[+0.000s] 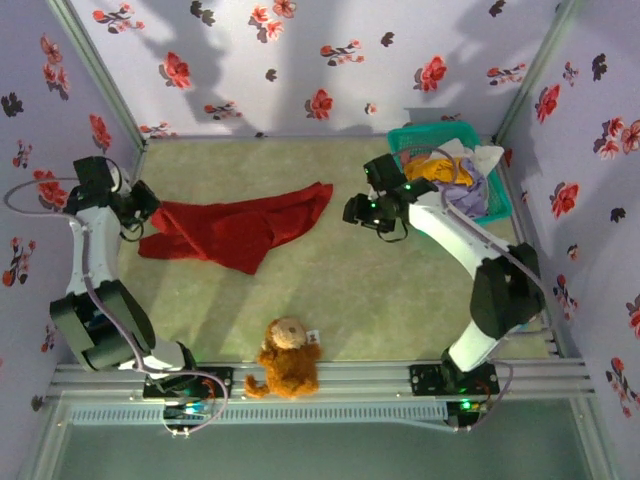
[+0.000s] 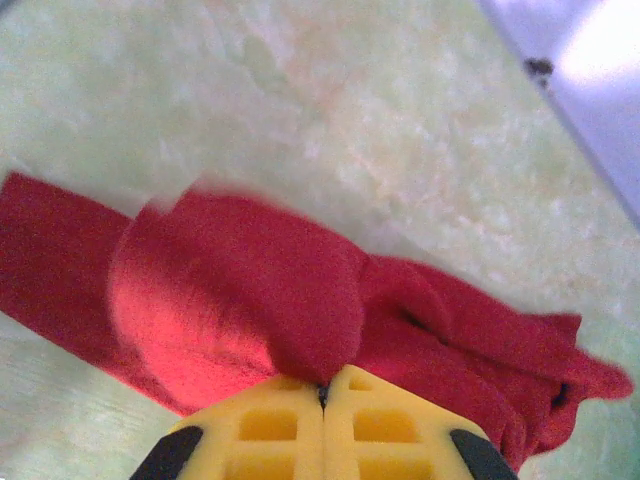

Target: Fold and stack the t-shirts

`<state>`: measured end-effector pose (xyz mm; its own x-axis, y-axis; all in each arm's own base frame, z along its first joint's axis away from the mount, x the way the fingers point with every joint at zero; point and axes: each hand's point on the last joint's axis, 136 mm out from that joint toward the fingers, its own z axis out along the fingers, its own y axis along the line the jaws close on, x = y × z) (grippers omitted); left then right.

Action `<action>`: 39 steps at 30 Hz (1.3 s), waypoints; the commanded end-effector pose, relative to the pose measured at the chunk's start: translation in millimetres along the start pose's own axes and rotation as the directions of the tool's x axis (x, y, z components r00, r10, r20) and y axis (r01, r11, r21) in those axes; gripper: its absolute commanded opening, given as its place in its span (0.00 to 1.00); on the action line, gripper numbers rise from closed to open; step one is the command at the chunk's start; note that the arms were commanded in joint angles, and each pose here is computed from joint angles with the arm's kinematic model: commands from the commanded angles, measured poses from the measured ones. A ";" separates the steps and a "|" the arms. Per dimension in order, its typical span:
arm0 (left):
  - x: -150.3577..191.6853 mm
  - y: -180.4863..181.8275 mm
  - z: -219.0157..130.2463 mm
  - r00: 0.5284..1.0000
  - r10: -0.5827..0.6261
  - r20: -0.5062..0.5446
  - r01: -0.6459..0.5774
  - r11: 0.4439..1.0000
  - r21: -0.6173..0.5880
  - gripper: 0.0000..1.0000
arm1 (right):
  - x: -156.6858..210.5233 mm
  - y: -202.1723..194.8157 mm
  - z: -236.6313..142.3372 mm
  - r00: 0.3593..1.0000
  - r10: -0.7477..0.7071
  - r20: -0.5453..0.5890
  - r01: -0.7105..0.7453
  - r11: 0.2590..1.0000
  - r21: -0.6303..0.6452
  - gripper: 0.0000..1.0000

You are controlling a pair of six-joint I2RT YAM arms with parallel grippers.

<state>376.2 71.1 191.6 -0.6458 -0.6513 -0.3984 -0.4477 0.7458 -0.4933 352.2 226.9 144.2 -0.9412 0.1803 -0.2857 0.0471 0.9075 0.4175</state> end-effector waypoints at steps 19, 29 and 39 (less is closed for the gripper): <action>32.1 -0.5 13.9 0.991 -0.012 -0.136 0.024 0.996 0.089 0.00 | -134.4 39.6 117.2 0.999 -0.042 -0.011 0.041 0.998 -0.037 0.56; 19.7 -7.9 22.5 0.991 -0.028 -0.134 0.044 0.992 0.115 0.00 | -127.7 69.0 169.8 0.992 0.058 -0.111 -0.087 0.958 -0.273 0.56; 0.3 -24.4 12.9 0.994 -0.012 -0.109 0.028 0.989 0.148 0.00 | -146.4 88.8 153.7 0.997 0.030 -0.066 -0.050 0.944 -0.325 0.00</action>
<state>383.3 50.4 173.0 -0.7084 -0.6473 -0.2814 -0.4065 0.7001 -0.5871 536.6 333.7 46.7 -0.9704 0.2007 -0.1345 0.0608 0.7415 0.6682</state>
